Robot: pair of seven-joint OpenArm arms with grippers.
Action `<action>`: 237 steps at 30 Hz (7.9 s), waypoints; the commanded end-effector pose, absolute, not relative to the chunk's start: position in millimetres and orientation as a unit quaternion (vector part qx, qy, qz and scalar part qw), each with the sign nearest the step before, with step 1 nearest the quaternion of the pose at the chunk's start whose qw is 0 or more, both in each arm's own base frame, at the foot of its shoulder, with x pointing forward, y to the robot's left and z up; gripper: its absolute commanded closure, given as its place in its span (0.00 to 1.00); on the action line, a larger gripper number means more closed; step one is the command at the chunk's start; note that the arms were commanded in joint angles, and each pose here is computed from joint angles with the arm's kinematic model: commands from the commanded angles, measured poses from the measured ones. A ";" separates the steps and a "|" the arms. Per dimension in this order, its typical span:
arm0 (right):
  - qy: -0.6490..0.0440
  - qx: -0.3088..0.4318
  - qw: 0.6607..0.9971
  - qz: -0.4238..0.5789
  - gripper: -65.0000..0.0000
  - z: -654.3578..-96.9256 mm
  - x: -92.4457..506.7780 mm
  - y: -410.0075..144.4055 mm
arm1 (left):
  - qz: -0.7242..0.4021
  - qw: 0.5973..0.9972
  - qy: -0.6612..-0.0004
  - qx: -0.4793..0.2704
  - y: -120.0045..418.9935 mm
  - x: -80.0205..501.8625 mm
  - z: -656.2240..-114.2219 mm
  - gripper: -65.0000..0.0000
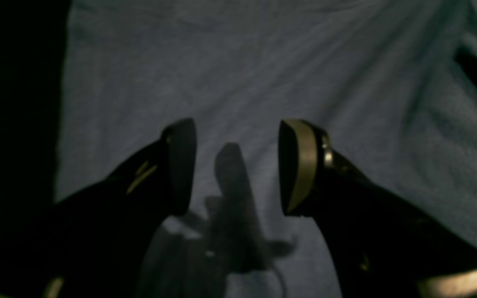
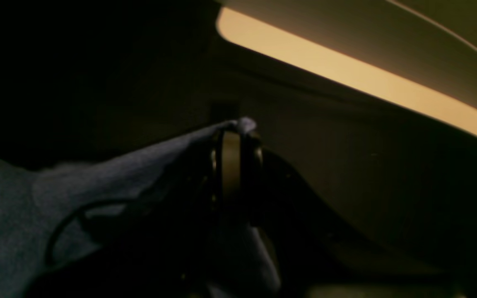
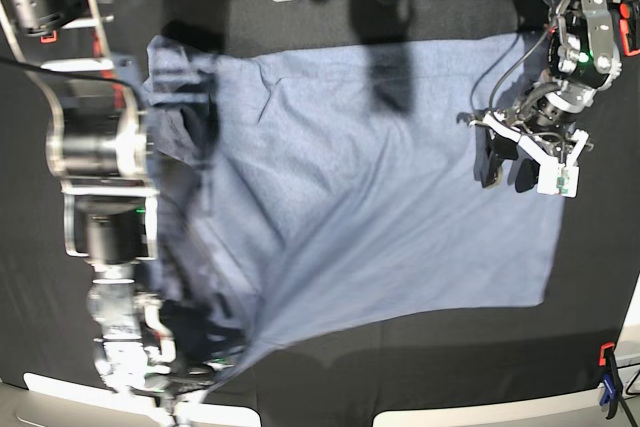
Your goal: Layout the t-shirt on the table in an organized manner, then fold the t-shirt properly
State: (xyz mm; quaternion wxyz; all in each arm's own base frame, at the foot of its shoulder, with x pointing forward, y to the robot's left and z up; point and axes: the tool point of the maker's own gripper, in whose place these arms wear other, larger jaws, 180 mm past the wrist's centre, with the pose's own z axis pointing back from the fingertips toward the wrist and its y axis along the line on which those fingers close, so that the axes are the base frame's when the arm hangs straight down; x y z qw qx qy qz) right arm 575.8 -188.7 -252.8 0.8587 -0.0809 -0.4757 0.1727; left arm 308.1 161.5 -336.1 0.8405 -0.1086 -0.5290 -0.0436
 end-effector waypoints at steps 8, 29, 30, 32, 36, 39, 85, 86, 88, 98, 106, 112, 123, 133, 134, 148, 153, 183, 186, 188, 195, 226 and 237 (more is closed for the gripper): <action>-0.566 -0.143 0.759 0.287 1.00 -180.8 605.8 -148.5 | -0.049 0.826 -0.551 -0.110 161.1 313.7 -321.6 0.55; -0.603 -0.142 0.728 0.293 0.47 -163.8 611.9 -115.2 | -0.049 0.826 -0.551 -0.110 161.1 313.7 -321.7 0.55; -0.603 -0.142 0.728 0.293 0.47 -163.5 611.9 -114.9 | -0.049 0.826 -0.550 -0.110 161.0 313.6 -321.8 0.55; -0.603 -0.142 0.729 0.293 0.47 -164.0 611.8 -115.6 | -0.049 0.826 -0.551 -0.110 161.1 313.7 -321.7 0.55; -0.573 -0.135 0.761 0.273 0.48 -177.0 608.9 -122.7 | -0.049 0.826 -0.551 -0.110 161.1 313.7 -321.7 0.55; -0.536 -0.119 0.798 0.250 0.48 -193.5 601.8 -128.3 | -0.049 0.826 -0.551 -0.110 161.2 313.8 -321.6 0.55; -0.230 -0.117 0.831 0.493 0.60 -380.1 149.5 -197.4 | -0.018 0.840 -0.530 -0.115 190.0 279.2 -337.1 0.55; -0.222 -0.116 0.833 0.494 0.60 -384.7 146.9 -199.2 | -0.018 0.840 -0.530 -0.116 190.0 279.4 -336.8 0.55; -0.214 -0.110 0.833 0.498 0.60 -392.4 143.4 -197.3 | -0.018 0.840 -0.530 -0.115 190.1 279.4 -336.9 0.55; -0.206 -0.201 0.794 0.536 0.60 -410.0 164.4 -201.1 | -0.020 0.846 -0.520 -0.115 189.7 277.1 -341.1 0.55; -0.208 -0.242 0.778 0.541 0.73 -400.6 175.2 -222.0 | -0.011 0.855 -0.508 -0.106 198.7 264.5 -349.0 0.55; -0.220 -0.270 0.772 0.531 1.00 -391.1 183.9 -235.2 | 0.043 0.865 -0.496 -0.067 246.7 234.3 -353.8 0.55; -0.216 -0.280 0.769 0.532 1.00 -389.8 184.5 -238.1 | 0.099 0.882 -0.456 -0.066 284.7 192.2 -371.1 0.55; -0.208 -0.285 0.772 0.529 1.00 -389.9 183.2 -241.7 | 0.128 0.890 -0.407 -0.158 265.0 187.1 -409.0 0.55; -0.208 -0.285 0.772 0.529 1.00 -389.9 183.1 -241.6 | 0.124 0.891 -0.404 -0.166 261.7 186.4 -408.9 0.55; -0.232 -0.313 0.763 0.516 1.00 -370.8 174.9 -237.3 | 0.104 0.896 -0.400 -0.166 263.0 166.5 -380.0 1.00; -0.201 -0.306 0.760 0.537 1.00 -370.7 141.8 -237.7 | 0.092 0.904 -0.389 -0.152 263.2 147.2 -374.9 1.00; -0.246 -0.155 0.794 0.534 0.67 -335.0 98.7 -169.2 | 0.060 0.922 -0.372 -0.090 308.8 147.6 -359.9 0.54; -0.270 -0.149 0.802 0.511 0.67 -329.8 116.7 -169.2 | 0.053 0.904 -0.418 -0.077 319.7 168.8 -341.1 0.54; -0.293 -0.156 0.811 0.481 0.63 -322.3 137.8 -173.3 | 0.048 0.891 -0.445 -0.076 321.6 186.4 -330.0 0.55; -0.396 -0.150 0.842 0.335 0.58 -286.1 211.8 -189.4 | 0.046 0.867 -0.488 -0.088 316.6 261.1 -332.2 0.55; -0.407 -0.083 0.893 0.174 0.52 -322.8 269.7 -225.9 | 0.045 0.839 -0.540 -0.054 299.7 497.3 -372.3 0.55; -0.390 -0.088 0.900 0.173 0.52 -327.3 265.5 -228.8 | 0.048 0.857 -0.513 -0.035 272.9 496.8 -396.6 0.62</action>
